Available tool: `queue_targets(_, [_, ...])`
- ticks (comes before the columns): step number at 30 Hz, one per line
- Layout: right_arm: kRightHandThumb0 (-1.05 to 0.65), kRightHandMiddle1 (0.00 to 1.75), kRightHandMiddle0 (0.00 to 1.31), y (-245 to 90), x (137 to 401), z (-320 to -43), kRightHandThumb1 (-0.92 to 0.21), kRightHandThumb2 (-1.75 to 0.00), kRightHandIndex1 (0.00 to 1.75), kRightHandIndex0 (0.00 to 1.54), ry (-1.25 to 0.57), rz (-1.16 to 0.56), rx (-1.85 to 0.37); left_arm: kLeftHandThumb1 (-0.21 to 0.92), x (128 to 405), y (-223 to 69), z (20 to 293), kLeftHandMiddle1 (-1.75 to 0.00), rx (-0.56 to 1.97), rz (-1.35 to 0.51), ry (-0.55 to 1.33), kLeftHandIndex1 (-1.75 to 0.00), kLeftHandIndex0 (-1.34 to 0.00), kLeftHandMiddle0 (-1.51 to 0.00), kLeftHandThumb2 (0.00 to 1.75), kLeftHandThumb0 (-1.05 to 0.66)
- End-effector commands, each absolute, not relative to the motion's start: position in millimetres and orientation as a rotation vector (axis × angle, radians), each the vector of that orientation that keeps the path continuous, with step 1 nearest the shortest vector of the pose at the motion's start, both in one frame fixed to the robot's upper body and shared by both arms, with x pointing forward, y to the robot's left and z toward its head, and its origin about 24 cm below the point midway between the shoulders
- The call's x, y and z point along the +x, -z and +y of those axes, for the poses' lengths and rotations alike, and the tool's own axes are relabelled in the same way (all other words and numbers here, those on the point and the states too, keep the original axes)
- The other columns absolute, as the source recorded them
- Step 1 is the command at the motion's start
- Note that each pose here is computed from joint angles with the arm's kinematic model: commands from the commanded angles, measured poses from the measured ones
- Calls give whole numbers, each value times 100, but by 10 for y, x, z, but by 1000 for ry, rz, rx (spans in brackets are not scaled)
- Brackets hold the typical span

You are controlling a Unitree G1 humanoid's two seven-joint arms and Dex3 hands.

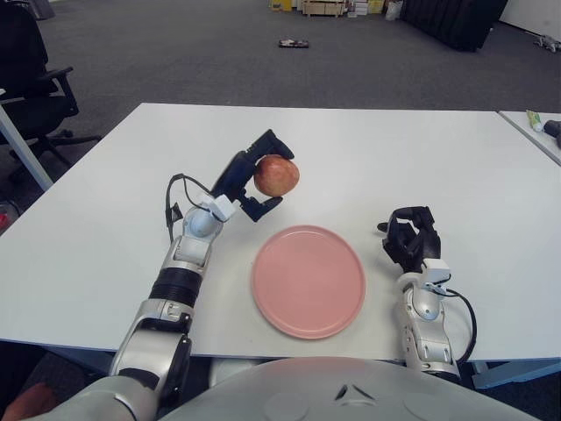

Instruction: Put the apple into the plate.

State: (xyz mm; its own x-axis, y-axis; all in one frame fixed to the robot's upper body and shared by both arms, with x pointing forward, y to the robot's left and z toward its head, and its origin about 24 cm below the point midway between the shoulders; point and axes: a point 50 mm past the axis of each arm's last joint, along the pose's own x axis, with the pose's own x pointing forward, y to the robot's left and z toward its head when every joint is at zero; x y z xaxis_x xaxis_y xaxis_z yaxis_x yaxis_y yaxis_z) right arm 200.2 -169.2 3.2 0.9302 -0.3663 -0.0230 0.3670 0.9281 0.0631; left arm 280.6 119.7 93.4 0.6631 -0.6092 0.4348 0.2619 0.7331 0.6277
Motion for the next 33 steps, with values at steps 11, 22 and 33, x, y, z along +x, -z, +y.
queue_targets(11, [-37, 175, 30, -74, 2039, -1650, -73, -79, 129, 56, 381, -11, 115, 8, 2520, -833, 1051, -160, 892, -872, 779, -175, -57, -85, 155, 0])
queue_targets(22, [-37, 175, 29, -76, 2036, -1651, -76, -76, 128, 57, 387, -10, 107, 9, 2411, -607, 905, -163, 1048, -920, 894, -175, -55, -83, 154, 0])
queue_targets(33, [-37, 175, 31, -84, 2028, -1647, -73, -79, 129, 58, 390, -12, 107, -2, 2189, -427, 700, -174, 1048, -948, 1071, -175, -64, -87, 171, 0])
